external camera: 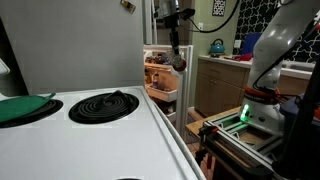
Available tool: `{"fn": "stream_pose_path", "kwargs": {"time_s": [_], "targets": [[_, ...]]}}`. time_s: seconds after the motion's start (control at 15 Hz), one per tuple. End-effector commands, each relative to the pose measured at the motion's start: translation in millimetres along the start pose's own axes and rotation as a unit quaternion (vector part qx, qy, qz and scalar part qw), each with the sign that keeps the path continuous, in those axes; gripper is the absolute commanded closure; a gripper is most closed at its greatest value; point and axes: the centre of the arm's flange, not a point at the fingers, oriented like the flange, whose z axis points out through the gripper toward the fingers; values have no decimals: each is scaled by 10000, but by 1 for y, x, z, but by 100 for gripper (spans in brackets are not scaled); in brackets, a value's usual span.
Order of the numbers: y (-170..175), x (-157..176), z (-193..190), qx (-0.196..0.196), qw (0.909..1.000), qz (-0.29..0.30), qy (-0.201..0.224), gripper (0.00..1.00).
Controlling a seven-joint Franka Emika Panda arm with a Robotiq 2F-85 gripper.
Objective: Open the bottom fridge door then put the sauce bottle on the second shelf and close the door
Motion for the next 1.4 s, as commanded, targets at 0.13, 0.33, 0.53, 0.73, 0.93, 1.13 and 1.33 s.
{"fn": "stream_pose_path", "kwargs": {"time_s": [0.13,0.33,0.53,0.73,0.93,1.13,1.33], "targets": [[30,6,48,36,9980,63,622,64],[47,5,88,-24,9965,352,762,64],[64,7,123,-38,9931,664,969,64],[87,11,150,-402,9869,743,1377,64],[110,14,169,-677,9810,893,1583,64],[127,16,181,-659,9758,836,1910,64],[125,13,177,-643,9759,880,1891,39]]}}
